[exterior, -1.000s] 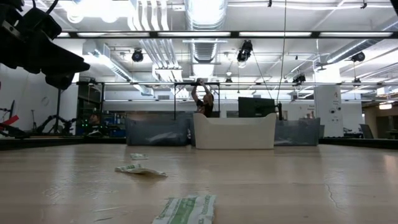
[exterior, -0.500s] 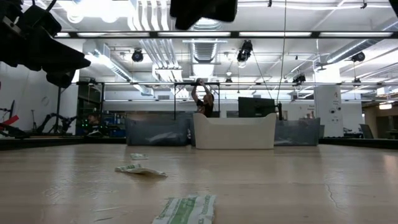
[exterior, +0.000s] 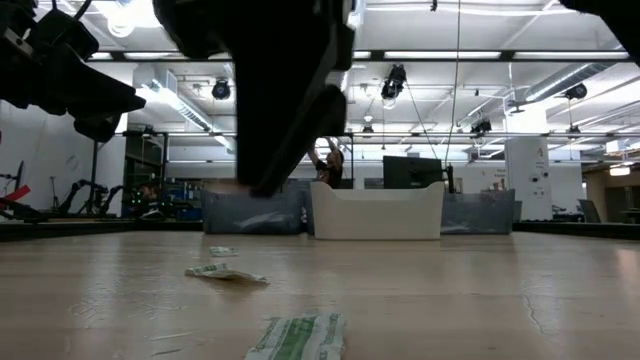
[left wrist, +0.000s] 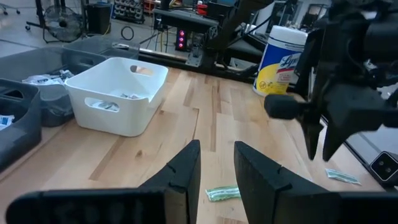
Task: Pick & Place First Aid Supplies
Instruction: Put the middle green bandage pack into the right gray bin
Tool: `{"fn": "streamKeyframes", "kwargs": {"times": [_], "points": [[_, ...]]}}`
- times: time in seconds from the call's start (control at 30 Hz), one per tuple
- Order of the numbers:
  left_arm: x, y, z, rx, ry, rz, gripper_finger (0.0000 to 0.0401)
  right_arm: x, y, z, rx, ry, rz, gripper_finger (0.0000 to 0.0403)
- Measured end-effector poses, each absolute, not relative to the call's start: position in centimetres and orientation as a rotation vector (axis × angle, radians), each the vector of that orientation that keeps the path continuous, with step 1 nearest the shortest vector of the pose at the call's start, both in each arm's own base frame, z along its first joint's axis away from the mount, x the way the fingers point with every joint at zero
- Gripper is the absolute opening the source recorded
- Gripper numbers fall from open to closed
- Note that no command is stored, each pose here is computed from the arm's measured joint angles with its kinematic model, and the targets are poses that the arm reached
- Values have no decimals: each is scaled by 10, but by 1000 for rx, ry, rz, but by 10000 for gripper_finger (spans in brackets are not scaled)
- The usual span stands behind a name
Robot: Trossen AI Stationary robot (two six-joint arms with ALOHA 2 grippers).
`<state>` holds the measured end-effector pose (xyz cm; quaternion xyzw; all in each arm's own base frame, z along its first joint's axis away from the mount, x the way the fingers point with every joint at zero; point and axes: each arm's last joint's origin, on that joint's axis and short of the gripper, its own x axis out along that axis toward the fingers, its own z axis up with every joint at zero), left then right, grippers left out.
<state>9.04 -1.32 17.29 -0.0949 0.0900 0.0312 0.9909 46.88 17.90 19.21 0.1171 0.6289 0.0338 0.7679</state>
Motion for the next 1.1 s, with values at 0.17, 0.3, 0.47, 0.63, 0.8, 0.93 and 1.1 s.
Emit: {"fn": "streamKeyframes", "kwargs": {"times": [0.17,0.3,0.47,0.63,0.8,0.93,1.1], "points": [[90,-13,173,-190,182,63,94,478,178,181,258,1324,77,105],[90,-13,173,-190,181,63,94,482,175,174,267,1317,70,113],[90,-13,173,-191,181,63,94,485,173,163,261,1327,29,124],[90,-13,173,-191,182,63,94,484,172,151,244,1347,-14,130],[90,-13,173,-191,182,63,94,481,170,144,216,1365,-52,117],[90,-13,173,-191,182,63,94,479,169,138,201,1374,-70,98],[90,-13,173,-191,182,63,94,478,168,137,198,1380,-73,66]]}}
